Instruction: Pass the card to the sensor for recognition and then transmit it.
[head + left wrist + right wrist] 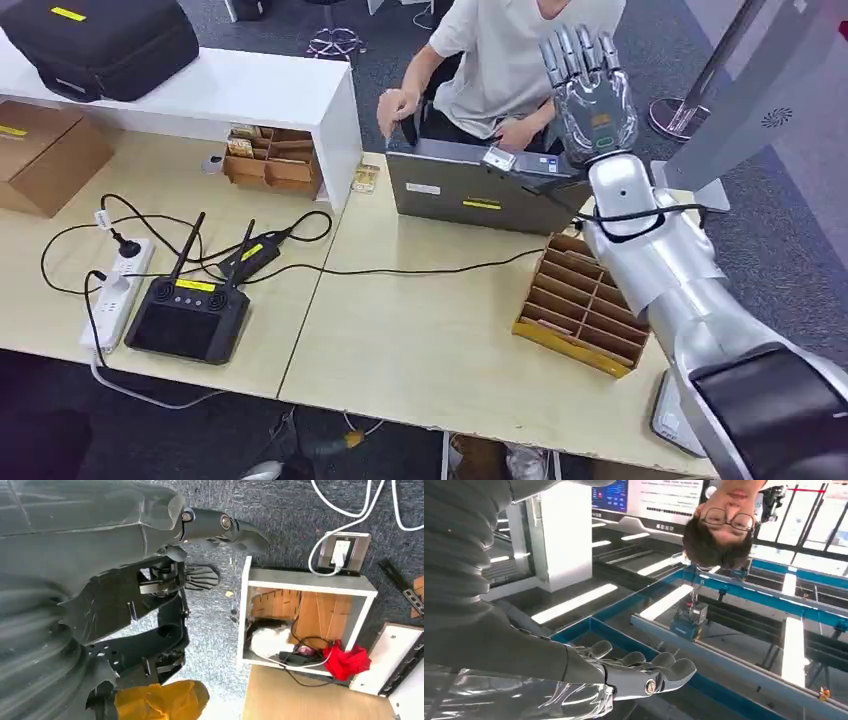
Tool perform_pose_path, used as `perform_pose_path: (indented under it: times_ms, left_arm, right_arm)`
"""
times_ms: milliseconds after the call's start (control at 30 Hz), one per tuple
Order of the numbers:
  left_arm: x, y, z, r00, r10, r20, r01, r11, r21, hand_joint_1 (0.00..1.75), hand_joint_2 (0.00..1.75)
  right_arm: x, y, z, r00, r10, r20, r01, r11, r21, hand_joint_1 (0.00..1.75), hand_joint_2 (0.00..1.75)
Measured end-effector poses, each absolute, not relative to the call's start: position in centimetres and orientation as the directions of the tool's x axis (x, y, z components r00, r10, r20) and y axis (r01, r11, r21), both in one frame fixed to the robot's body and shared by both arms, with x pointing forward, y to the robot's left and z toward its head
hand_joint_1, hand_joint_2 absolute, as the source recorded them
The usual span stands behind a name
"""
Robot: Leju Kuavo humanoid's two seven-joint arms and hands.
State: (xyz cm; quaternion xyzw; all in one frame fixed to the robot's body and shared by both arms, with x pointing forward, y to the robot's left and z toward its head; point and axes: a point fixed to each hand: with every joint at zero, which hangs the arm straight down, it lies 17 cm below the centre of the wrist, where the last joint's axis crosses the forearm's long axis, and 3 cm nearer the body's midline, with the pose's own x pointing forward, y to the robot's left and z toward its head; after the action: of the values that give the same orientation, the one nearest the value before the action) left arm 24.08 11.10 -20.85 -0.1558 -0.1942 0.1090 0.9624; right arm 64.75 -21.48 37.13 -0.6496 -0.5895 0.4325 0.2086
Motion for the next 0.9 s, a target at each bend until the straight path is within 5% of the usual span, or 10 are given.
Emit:
perform_pose_path:
  times_ms: [433, 900]
  left_arm:
    - [24.1, 11.5, -20.9, 0.894, 0.301, 0.331, -0.177, 0.918, -0.355, 0.0, 1.75]
    - [23.7, 12.0, -21.1, 0.905, 0.322, 0.277, -0.206, 0.903, -0.376, 0.0, 1.75]
  right_arm:
    - [66.0, -33.6, 33.5, 0.169, 0.908, -0.383, 0.398, -0.419, -0.816, 0.0, 1.75]
    - [65.2, -41.1, 31.2, 0.275, 0.862, -0.425, 0.273, -0.494, -0.825, 0.0, 1.75]
